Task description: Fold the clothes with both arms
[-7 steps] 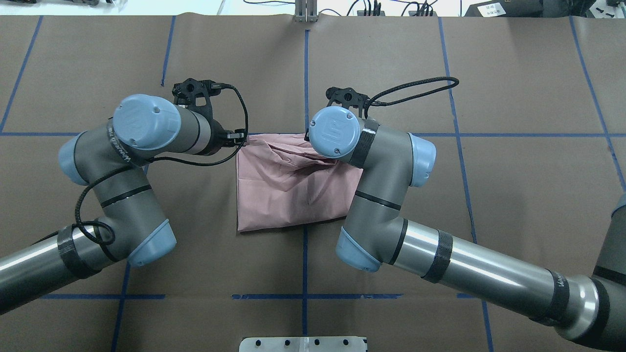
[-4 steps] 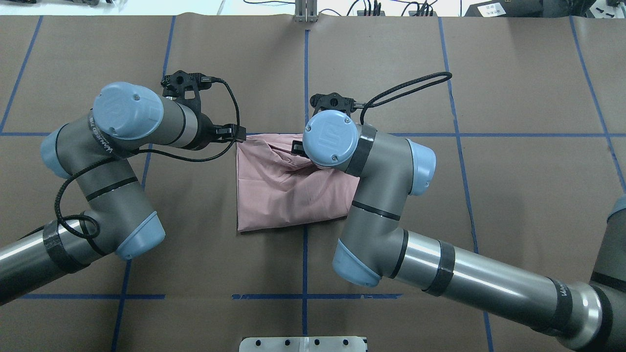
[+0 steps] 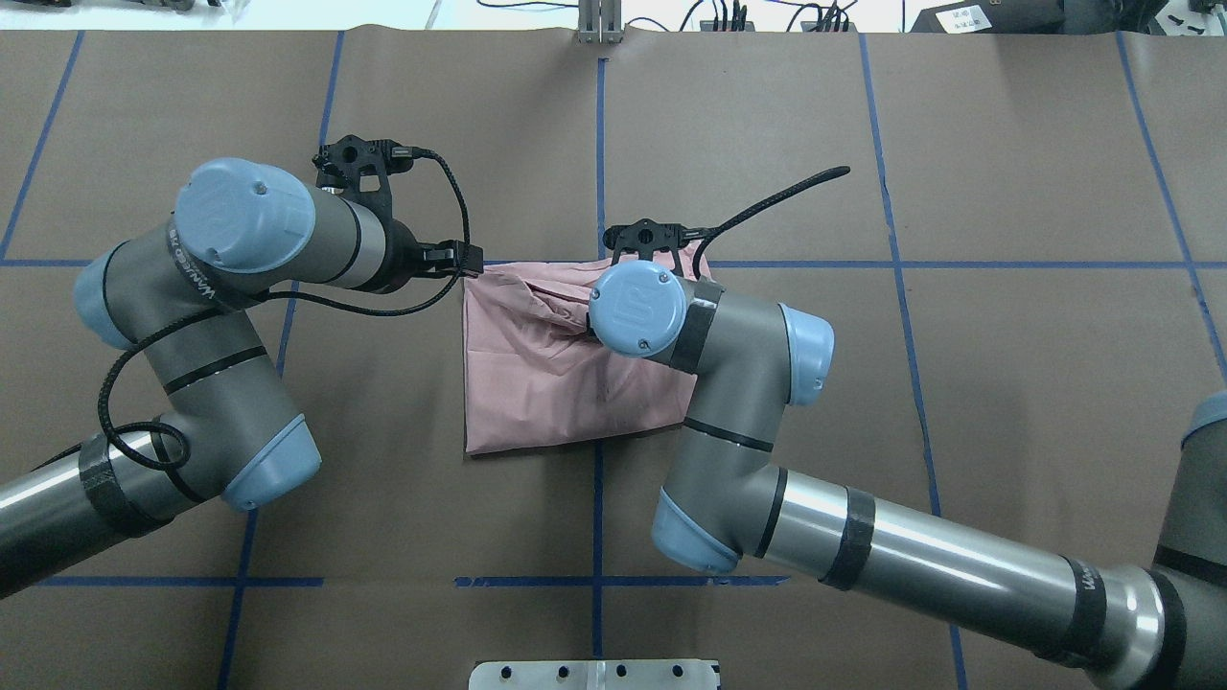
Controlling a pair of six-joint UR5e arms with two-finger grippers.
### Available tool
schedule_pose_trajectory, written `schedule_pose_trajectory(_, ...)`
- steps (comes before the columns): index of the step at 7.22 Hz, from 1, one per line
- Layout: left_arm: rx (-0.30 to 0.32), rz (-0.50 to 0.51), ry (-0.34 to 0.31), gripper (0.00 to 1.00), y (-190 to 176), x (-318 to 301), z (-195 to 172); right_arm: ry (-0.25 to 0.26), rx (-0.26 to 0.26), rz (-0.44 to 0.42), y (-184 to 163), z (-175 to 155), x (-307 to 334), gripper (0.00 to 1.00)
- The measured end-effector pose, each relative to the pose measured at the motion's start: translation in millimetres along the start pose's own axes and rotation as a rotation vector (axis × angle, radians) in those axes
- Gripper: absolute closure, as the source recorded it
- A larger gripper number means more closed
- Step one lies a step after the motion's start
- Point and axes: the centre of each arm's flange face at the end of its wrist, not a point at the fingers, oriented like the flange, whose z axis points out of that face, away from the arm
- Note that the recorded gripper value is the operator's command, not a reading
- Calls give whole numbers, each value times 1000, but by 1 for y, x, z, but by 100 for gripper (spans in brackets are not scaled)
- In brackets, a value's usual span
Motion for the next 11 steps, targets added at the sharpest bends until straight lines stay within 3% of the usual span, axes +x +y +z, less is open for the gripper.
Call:
schedule_pose_trajectory(2, 1, 0, 3, 0, 0, 0, -2, 107, 15, 2, -82, 35, 37, 0)
schedule_pose_trajectory(4, -5, 1, -2, 0, 3, -2, 2, 145, -12, -8, -162, 40, 89, 0)
schedule_pose_trajectory(7, -29, -6, -25, 0, 7, 8, 23, 12, -35, -14, -195, 24, 107, 0)
schedule_pose_trajectory(8, -38, -35, -35, 6, 3, 22, 39, -12, -36, -16, -194, 21, 108, 0)
schedule_pose_trajectory(9, -47, -85, -41, 34, 4, 38, 53, -21, -37, -18, -192, 21, 111, 0)
schedule_pose_trajectory(11, -50, -199, -48, 41, 11, 70, 72, -22, -39, -18, -188, 24, 118, 0)
